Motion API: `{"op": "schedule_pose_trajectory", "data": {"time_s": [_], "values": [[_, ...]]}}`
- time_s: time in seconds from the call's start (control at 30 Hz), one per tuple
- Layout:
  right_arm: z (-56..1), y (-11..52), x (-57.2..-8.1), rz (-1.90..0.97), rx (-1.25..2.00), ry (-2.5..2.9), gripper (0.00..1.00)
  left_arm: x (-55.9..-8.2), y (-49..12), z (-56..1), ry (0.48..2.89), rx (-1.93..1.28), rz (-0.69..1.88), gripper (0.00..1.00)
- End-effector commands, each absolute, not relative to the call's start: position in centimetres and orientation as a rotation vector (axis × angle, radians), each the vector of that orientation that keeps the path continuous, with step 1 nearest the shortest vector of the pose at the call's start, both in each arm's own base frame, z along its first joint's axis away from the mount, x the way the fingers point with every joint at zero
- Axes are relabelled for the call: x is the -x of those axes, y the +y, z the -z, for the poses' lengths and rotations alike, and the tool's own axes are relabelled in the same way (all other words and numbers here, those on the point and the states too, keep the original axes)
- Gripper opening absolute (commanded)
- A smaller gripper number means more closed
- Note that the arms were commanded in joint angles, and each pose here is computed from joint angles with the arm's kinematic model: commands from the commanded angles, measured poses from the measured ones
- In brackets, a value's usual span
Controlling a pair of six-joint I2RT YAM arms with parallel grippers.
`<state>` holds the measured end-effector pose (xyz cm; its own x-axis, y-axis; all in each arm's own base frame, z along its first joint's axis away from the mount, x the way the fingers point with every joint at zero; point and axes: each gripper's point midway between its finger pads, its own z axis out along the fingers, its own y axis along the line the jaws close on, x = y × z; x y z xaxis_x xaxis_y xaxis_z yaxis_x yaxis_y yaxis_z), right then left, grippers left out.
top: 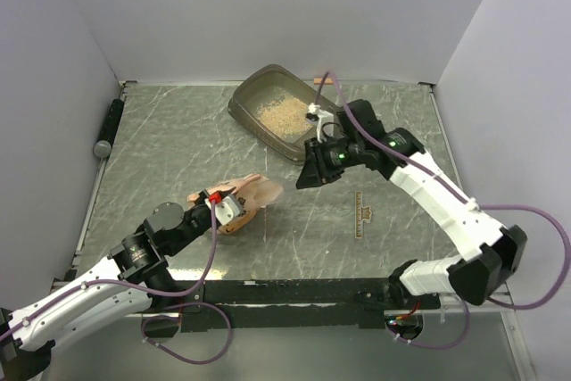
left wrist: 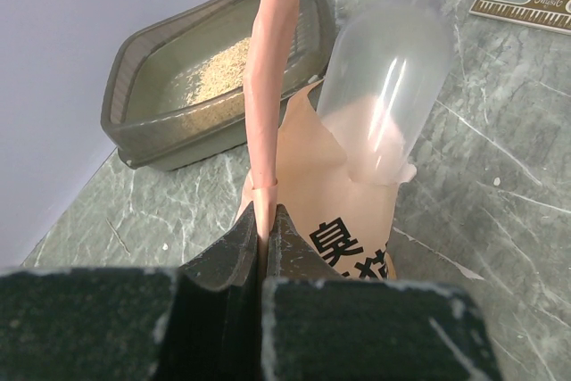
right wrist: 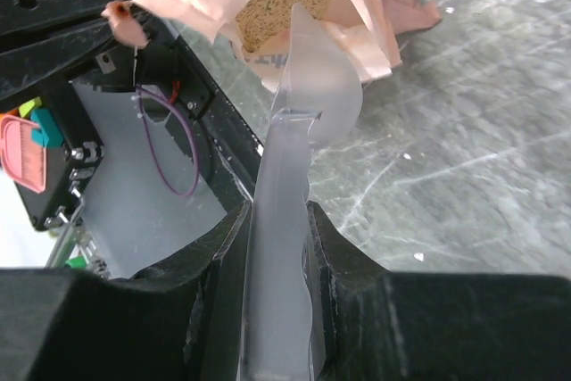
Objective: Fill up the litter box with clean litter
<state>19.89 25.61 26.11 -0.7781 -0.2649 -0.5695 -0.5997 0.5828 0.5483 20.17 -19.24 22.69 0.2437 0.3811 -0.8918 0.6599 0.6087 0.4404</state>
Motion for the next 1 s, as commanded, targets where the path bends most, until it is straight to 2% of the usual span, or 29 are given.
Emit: {"op": "schedule_pose_trajectory", "data": {"time_s": [0.0, 0.53, 0.73, 0.97], "values": [[-26.1, 28.3, -20.3, -1.147, 0.742, 2.352, 0.00, -19.8, -19.9, -26.3, 1.278, -0.912, 0.304, 0.01], [-19.4, 33.9, -21.5, -1.346, 0.765, 2.567, 0.00, -19.2, -20.5, -26.6, 1.252, -0.940, 0.343, 0.01], [-17.2, 35.5, -20.5, -1.542, 0.701, 2.585, 0.00, -18.7, -20.8, -26.8, 1.230, -0.956, 0.367, 0.01], [-18.0, 36.2, -18.8, -1.802, 0.672, 2.459, 0.00, -18.6, -21.0, -26.7, 1.230, -0.965, 0.379, 0.01]]}}
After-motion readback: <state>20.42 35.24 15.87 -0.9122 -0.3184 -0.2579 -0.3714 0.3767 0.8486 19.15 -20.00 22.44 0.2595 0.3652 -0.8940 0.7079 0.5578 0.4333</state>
